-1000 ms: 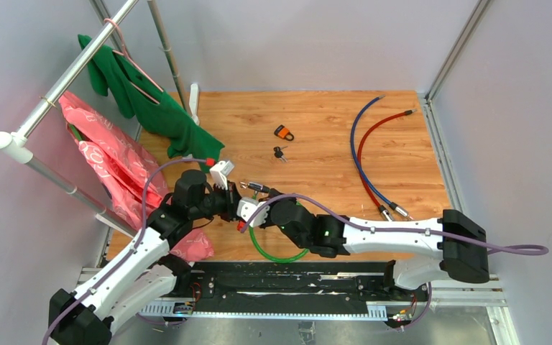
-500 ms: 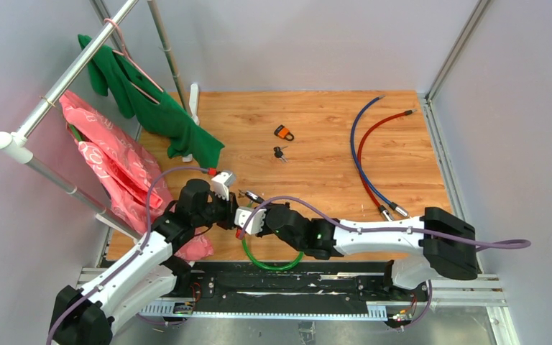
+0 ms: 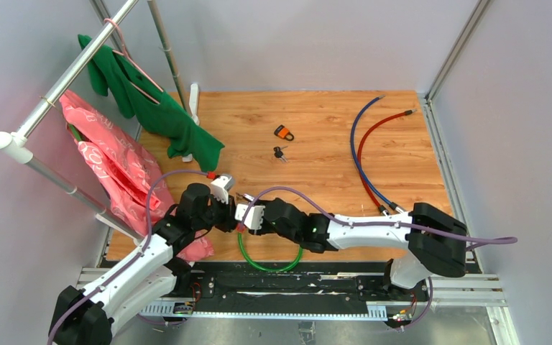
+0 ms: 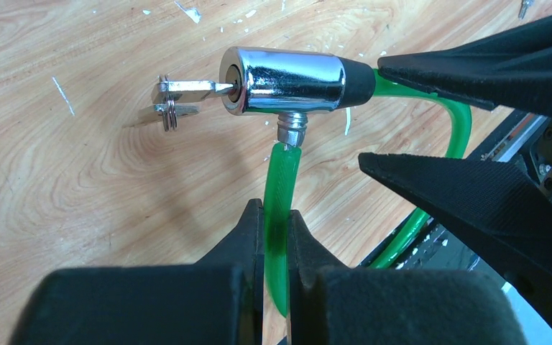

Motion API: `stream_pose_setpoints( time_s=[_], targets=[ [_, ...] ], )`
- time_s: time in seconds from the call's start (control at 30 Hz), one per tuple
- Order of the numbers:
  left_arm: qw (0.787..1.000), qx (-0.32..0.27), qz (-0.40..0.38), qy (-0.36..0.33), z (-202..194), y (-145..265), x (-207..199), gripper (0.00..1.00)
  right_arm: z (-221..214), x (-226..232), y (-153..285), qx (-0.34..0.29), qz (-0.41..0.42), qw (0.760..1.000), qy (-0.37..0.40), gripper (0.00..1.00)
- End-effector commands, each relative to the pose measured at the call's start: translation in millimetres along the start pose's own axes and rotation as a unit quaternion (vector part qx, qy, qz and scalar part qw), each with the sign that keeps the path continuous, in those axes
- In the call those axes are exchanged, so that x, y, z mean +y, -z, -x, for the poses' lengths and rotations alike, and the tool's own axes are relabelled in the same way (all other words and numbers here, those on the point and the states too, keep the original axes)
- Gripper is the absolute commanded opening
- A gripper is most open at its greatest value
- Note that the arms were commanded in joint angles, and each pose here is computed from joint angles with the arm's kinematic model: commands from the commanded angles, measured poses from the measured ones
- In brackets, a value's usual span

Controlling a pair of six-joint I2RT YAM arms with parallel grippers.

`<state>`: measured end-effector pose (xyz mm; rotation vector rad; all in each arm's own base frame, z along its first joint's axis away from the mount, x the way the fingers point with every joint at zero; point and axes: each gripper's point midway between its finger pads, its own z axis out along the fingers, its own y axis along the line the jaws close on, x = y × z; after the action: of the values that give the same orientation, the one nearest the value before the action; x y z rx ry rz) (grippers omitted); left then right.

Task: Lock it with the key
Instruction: Lock the lock.

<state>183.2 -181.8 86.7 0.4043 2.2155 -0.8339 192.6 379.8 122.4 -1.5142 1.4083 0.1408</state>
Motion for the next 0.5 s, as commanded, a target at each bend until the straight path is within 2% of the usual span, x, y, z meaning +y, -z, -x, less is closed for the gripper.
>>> stream_pose_setpoints(
  time_s=[0.0,0.13,0.27,0.37,0.47],
  targets=[
    [0.995,-0.089,-0.022,-0.042,49.1,2.0,-12.5,0.0,8.7,30.7,3.4,-0.019,0.094,0.995,-0.037,0.52],
    [0.994,-0.091,-0.034,-0.045,51.4,3.6,-17.8,0.0,23.6,19.3,13.8,-0.032,0.112,0.991,-0.06,0.61],
    [0.994,-0.093,-0.036,-0.053,53.2,4.6,-19.1,0.0,40.9,8.0,30.0,-0.061,0.165,0.979,-0.099,0.68],
    [0.993,-0.094,-0.044,-0.058,54.7,5.9,-22.6,0.0,54.5,1.4,49.0,-0.087,0.244,0.955,-0.145,0.7],
    [0.991,-0.098,-0.052,-0.07,57.4,7.4,-26.2,0.0,61.8,-10.3,65.3,-0.115,0.315,0.918,-0.213,0.69]
  ],
)
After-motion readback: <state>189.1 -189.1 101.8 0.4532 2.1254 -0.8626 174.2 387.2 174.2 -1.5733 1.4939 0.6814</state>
